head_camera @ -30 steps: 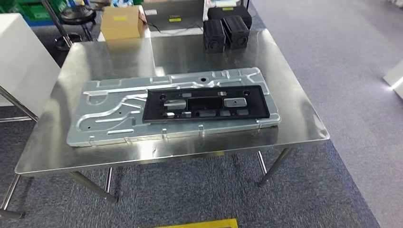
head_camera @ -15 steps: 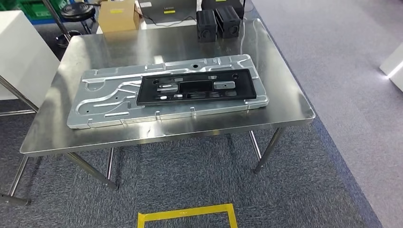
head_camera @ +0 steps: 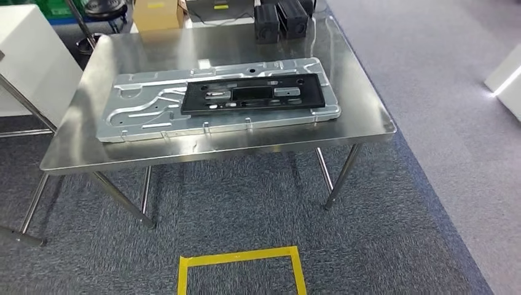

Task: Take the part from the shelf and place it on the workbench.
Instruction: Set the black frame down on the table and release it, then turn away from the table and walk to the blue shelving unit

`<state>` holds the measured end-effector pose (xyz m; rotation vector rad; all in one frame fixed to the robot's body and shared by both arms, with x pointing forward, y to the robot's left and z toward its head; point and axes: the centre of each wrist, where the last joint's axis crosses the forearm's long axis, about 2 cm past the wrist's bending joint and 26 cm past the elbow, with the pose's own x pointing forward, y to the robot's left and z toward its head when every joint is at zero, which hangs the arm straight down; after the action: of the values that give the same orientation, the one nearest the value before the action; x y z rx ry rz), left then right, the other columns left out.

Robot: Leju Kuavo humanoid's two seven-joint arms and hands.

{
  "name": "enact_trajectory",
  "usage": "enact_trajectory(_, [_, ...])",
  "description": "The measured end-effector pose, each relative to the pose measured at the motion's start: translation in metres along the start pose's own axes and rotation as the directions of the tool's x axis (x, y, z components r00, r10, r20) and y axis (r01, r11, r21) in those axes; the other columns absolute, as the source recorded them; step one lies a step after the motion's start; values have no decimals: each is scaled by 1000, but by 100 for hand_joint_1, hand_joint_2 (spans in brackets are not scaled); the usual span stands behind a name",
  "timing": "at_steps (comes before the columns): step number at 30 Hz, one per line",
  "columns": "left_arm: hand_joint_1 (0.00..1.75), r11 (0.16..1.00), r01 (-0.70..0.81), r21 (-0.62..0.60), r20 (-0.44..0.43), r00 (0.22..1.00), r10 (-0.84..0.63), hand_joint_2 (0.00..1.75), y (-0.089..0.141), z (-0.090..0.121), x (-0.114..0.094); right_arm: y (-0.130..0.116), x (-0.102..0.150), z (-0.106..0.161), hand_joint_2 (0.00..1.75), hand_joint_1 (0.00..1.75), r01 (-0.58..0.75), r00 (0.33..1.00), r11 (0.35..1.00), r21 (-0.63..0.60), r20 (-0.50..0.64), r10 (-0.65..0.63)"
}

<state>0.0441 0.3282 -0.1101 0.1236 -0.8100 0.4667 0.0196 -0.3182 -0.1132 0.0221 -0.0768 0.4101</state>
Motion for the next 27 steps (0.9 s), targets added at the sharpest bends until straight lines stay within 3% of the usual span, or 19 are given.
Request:
enact_trajectory(3, [0,1000,-1,-5,-61,998,0,0,-3,1,-2,3,1,0,0,0,-5,1000,1000,8,-4,5])
enact_trajectory(7, [0,1000,16,-25,-295,955,-22,0,-9,3,-5,2,4,0,0,0,-22,1000,1000,19,-11,22])
enact_trajectory(10, [0,999,18,-38,-377,926,-31,0,-17,5,-8,1,7,0,0,0,-33,999,999,19,-6,34])
enact_trajectory(17, [0,997,26,-68,-449,892,-54,0,-30,9,-14,-1,9,0,0,0,-54,999,998,13,-5,54])
enact_trajectory(27, [0,995,27,-99,-398,915,-65,0,-43,11,-16,-1,3,0,0,0,14,1000,1000,-7,14,-14])
